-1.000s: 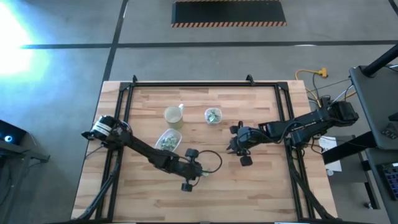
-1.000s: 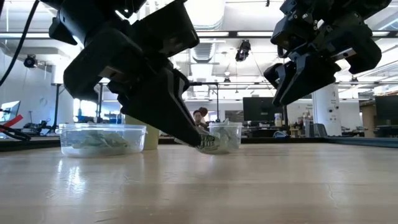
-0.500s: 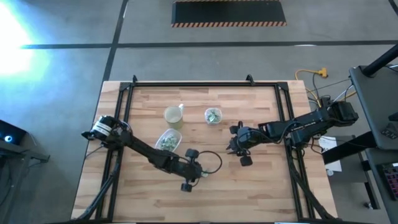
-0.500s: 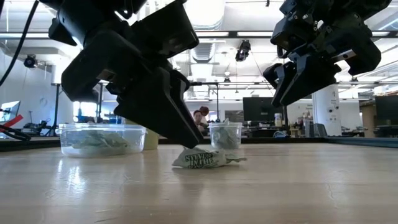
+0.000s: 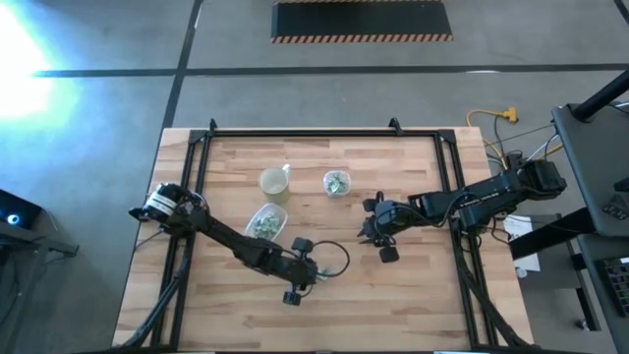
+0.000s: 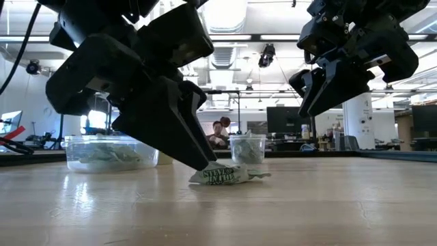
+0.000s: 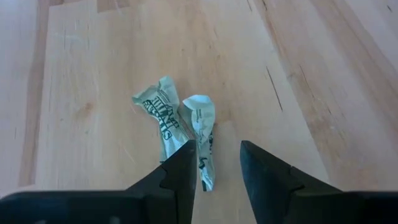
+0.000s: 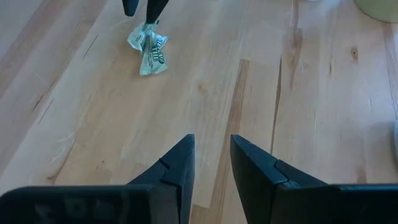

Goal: Pick and place items into bin
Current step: Put the stevia packet into the bottom transparent bin

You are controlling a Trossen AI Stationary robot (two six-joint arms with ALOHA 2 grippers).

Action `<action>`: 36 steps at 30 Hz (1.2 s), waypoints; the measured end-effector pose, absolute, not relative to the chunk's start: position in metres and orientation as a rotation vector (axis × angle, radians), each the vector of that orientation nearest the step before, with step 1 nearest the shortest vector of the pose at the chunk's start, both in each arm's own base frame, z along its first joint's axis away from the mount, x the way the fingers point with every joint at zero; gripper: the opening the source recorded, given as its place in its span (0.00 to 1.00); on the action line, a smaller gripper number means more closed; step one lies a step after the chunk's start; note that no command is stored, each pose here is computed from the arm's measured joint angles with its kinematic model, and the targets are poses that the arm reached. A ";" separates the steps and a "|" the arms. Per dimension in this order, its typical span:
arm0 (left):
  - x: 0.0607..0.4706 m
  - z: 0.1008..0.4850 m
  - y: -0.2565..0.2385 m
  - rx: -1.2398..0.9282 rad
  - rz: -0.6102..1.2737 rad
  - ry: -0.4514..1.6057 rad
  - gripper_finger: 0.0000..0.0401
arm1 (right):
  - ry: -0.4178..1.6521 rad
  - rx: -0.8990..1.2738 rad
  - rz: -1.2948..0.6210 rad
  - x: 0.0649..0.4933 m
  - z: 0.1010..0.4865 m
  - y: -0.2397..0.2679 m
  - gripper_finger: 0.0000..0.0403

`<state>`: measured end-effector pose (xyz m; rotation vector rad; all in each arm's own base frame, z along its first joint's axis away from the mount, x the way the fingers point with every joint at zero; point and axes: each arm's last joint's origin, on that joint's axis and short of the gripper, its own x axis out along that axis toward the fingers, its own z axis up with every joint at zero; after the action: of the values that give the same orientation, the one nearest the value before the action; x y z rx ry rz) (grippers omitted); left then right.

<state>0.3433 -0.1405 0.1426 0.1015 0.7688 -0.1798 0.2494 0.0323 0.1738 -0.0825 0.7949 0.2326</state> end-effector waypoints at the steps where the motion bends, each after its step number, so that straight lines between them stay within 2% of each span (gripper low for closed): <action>1: 0.343 0.142 -0.140 0.101 -0.180 0.769 0.27 | 0.795 -0.083 0.233 0.249 0.174 0.032 0.23; 7: 0.343 0.142 -0.140 0.107 -0.166 0.768 0.24 | 0.795 -0.083 0.233 0.249 0.174 0.032 0.21; 17: 0.343 0.142 -0.139 0.112 -0.154 0.766 0.01 | 0.795 -0.083 0.233 0.249 0.174 0.032 0.20; 25: 0.343 0.142 -0.139 0.130 -0.132 0.763 0.01 | 0.795 -0.083 0.233 0.249 0.174 0.032 0.22; 36: 0.348 0.157 -0.151 0.216 -0.187 0.694 0.00 | 0.795 -0.086 0.234 0.249 0.174 0.032 0.19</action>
<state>0.3483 -0.1508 0.1566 0.2162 0.6942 -0.1866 0.2493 0.0322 0.1737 -0.0863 0.7951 0.2344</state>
